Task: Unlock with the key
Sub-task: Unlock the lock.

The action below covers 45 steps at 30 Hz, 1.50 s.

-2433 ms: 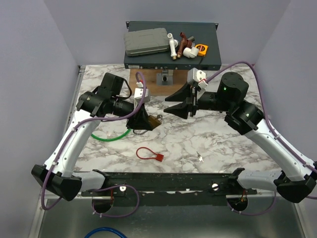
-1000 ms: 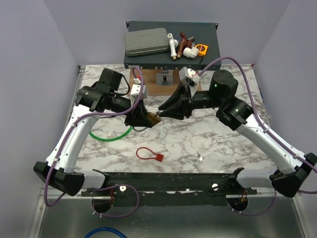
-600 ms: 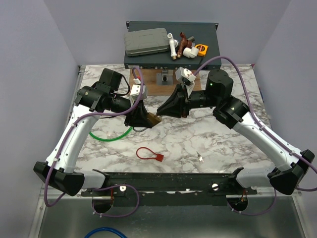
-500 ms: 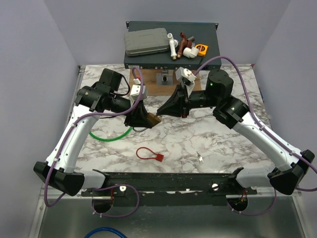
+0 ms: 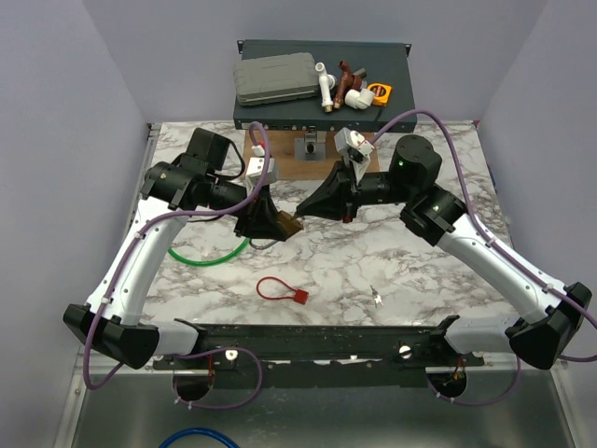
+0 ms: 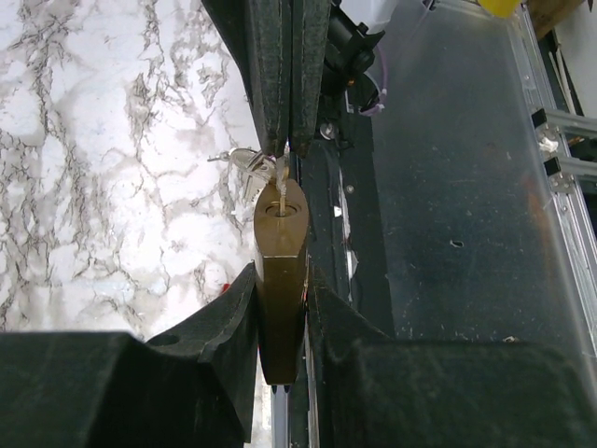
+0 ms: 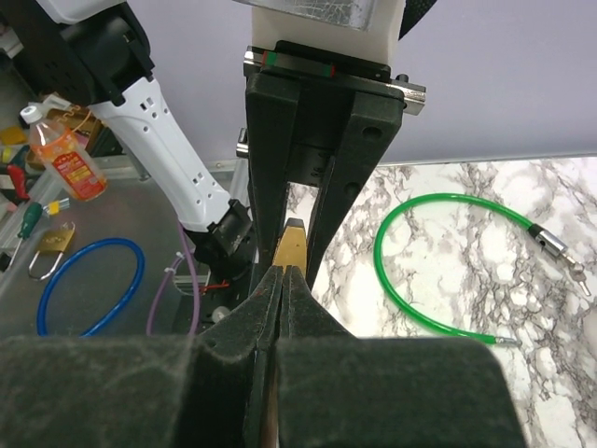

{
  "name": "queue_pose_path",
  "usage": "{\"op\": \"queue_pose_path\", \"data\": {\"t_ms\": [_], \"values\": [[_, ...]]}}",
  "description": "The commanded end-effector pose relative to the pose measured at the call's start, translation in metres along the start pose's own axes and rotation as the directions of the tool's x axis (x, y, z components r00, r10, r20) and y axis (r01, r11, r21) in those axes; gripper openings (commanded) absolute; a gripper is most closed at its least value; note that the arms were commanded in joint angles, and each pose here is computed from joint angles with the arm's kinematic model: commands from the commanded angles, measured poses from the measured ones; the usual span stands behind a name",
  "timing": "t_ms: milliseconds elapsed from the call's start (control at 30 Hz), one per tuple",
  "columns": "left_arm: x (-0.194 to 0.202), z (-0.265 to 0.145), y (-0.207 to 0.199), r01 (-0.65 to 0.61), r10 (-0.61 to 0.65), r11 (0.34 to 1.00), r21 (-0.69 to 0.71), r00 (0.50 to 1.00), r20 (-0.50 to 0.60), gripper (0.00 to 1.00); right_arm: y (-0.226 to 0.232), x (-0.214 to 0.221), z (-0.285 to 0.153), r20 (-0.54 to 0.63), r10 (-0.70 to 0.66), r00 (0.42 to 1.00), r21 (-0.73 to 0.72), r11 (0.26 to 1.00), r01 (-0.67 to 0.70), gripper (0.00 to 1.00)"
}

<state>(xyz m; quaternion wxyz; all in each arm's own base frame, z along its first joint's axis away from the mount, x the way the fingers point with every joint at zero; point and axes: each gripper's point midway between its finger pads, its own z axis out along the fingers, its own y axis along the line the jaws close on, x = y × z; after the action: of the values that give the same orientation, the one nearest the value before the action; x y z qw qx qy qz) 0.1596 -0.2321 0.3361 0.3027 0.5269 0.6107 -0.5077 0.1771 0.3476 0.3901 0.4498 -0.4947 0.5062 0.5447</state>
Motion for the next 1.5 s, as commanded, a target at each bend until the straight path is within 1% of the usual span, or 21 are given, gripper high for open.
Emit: {"op": "queue_pose_path", "data": {"t_ms": [0, 167, 400, 533, 667, 767, 900, 933, 1033, 1100, 1233, 1367, 1467], "values": [[-0.041, -0.006, -0.011, -0.094, 0.092, 0.995, 0.013, 0.989, 0.113, 0.00, 0.002, 0.020, 0.006, -0.025, 0.067, 0.997, -0.055, 0.996, -0.069, 0.01], [-0.055, -0.008, -0.010, -0.076, 0.076, 0.997, 0.000, 0.989, 0.127, 0.00, -0.001, 0.027, 0.010, -0.037, 0.091, 0.995, -0.071, 0.993, -0.093, 0.01], [-0.084, -0.018, -0.016, -0.105, 0.111, 0.993, -0.045, 0.983, 0.143, 0.00, -0.003, 0.045, 0.012, -0.060, 0.108, 0.992, -0.077, 0.991, -0.113, 0.01], [-0.098, -0.022, -0.013, -0.113, 0.123, 0.991, -0.074, 0.979, 0.160, 0.00, -0.002, 0.047, 0.010, -0.060, 0.096, 0.994, -0.072, 0.992, -0.100, 0.01], [-0.104, -0.021, -0.009, -0.102, 0.113, 0.992, -0.073, 0.979, 0.172, 0.00, 0.002, 0.048, 0.008, -0.053, 0.063, 0.997, -0.071, 0.995, -0.066, 0.01], [-0.106, -0.021, -0.008, -0.102, 0.114, 0.992, -0.073, 0.978, 0.174, 0.00, 0.005, 0.046, 0.006, -0.039, 0.068, 0.997, -0.069, 0.995, -0.071, 0.01], [-0.101, -0.024, -0.007, -0.155, 0.169, 0.982, -0.107, 0.976, 0.134, 0.00, 0.011, 0.041, 0.005, -0.024, 0.087, 0.996, -0.089, 0.992, -0.089, 0.01], [-0.099, -0.026, -0.006, -0.172, 0.186, 0.977, -0.123, 0.976, 0.116, 0.00, 0.013, 0.039, 0.005, -0.024, 0.094, 0.995, -0.098, 0.991, -0.096, 0.05], [-0.084, -0.028, -0.003, -0.229, 0.239, 0.961, -0.157, 0.970, 0.045, 0.00, 0.018, 0.031, 0.004, -0.018, 0.094, 0.995, -0.120, 0.988, -0.096, 0.30], [-0.073, -0.028, -0.003, -0.250, 0.254, 0.954, -0.167, 0.967, 0.006, 0.00, 0.019, 0.025, 0.002, -0.005, 0.080, 0.997, -0.109, 0.991, -0.080, 0.36], [-0.056, -0.027, -0.006, -0.274, 0.272, 0.946, -0.172, 0.962, -0.033, 0.00, 0.021, 0.015, -0.002, 0.022, 0.036, 0.999, -0.086, 0.996, -0.034, 0.38], [-0.046, -0.028, -0.007, -0.267, 0.260, 0.947, -0.177, 0.964, -0.061, 0.00, 0.021, 0.007, -0.010, 0.029, -0.003, 1.000, -0.040, 0.999, 0.004, 0.38], [-0.040, -0.028, -0.008, -0.265, 0.257, 0.947, -0.181, 0.964, -0.069, 0.00, 0.023, -0.003, -0.017, 0.035, -0.056, 0.998, -0.004, 0.998, 0.056, 0.40]]}}
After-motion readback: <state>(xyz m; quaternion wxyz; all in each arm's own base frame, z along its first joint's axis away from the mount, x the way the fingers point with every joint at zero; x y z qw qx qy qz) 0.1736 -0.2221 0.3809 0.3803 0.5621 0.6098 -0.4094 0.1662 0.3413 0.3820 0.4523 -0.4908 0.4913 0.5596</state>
